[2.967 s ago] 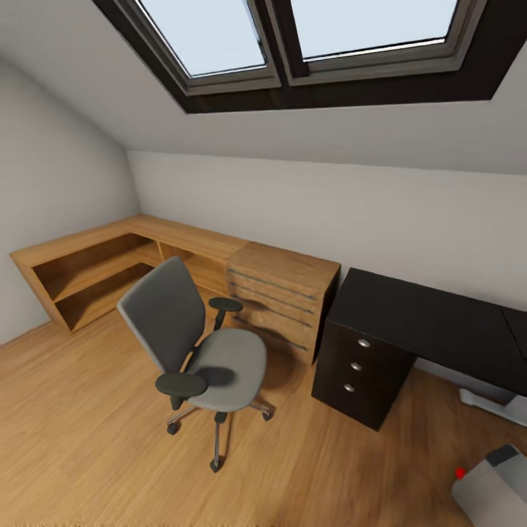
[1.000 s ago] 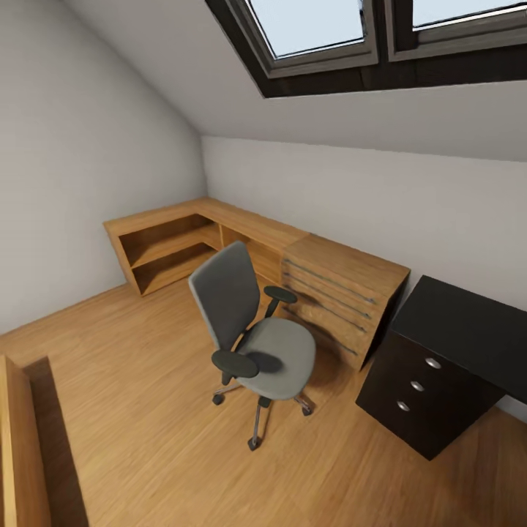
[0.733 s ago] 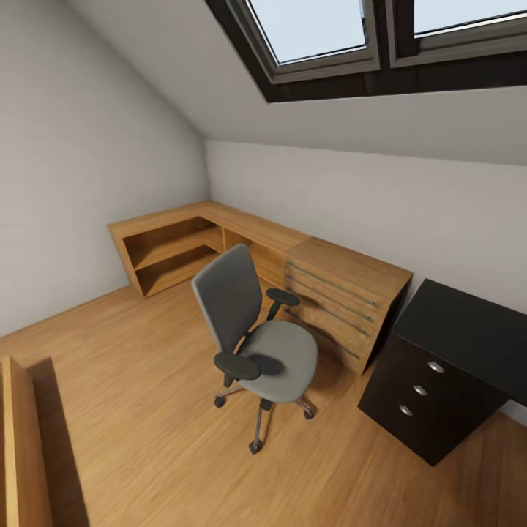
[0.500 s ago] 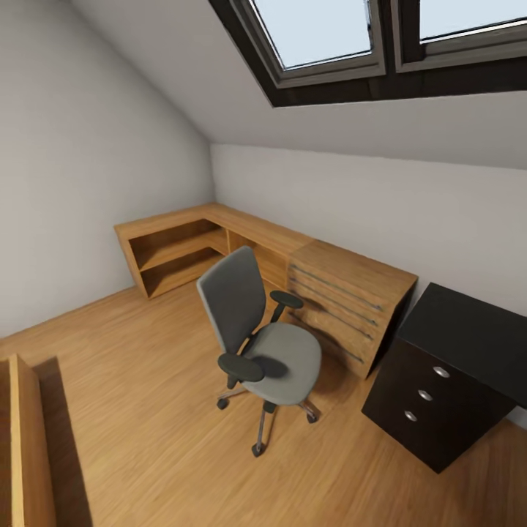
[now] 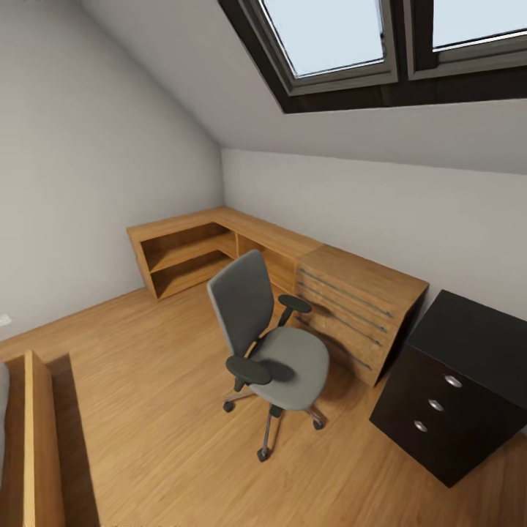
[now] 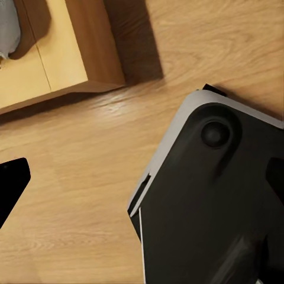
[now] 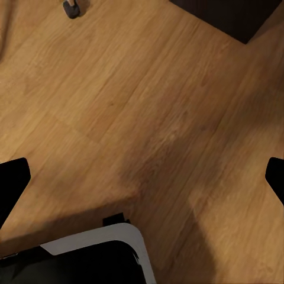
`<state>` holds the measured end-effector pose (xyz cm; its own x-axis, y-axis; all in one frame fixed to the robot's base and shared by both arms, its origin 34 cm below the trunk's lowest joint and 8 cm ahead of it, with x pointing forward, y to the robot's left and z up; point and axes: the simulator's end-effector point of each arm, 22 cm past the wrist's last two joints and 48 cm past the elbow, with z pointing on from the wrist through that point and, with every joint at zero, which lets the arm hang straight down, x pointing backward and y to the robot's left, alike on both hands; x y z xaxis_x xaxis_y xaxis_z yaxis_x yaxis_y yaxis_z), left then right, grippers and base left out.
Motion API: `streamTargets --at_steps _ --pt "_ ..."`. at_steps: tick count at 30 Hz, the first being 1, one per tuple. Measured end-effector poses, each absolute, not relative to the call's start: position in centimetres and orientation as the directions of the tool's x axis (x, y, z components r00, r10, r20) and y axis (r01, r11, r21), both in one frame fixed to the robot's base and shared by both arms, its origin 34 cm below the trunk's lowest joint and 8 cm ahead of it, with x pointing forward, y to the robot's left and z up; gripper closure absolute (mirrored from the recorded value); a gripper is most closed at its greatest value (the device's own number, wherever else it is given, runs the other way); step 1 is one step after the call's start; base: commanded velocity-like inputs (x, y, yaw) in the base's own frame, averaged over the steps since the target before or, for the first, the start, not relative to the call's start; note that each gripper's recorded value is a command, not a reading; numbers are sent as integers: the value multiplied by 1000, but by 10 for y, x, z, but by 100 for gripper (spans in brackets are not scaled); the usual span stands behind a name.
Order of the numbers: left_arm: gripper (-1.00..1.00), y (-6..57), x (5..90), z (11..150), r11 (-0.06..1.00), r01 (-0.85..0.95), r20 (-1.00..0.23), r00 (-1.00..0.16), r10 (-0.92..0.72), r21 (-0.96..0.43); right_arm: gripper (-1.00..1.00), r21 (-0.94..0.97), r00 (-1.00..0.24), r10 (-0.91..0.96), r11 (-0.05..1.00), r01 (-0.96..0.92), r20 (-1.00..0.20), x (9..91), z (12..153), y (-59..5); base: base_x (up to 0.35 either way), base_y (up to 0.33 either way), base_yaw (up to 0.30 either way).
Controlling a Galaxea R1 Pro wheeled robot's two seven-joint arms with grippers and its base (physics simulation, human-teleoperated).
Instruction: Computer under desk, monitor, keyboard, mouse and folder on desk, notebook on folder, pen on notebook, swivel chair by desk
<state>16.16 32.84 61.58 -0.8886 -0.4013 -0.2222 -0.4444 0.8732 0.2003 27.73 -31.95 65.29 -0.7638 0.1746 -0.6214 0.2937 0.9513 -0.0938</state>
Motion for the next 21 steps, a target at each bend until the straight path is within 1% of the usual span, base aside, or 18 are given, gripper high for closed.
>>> streamTargets --at_steps 11,15,21 --pt "-100 328 162 616 873 -444 -222 -889 -401 200 -100 -97 -764 174 951 295 -621 277 653 -322 0 0 14" --pt "-100 328 160 616 873 -444 -219 -889 -401 202 -100 -99 -765 172 951 294 -620 276 653 -323 0 0 132" --pt "-100 328 158 615 873 -443 -214 -891 -401 204 -100 -102 -770 172 951 293 -614 274 652 -323 0 0 187"
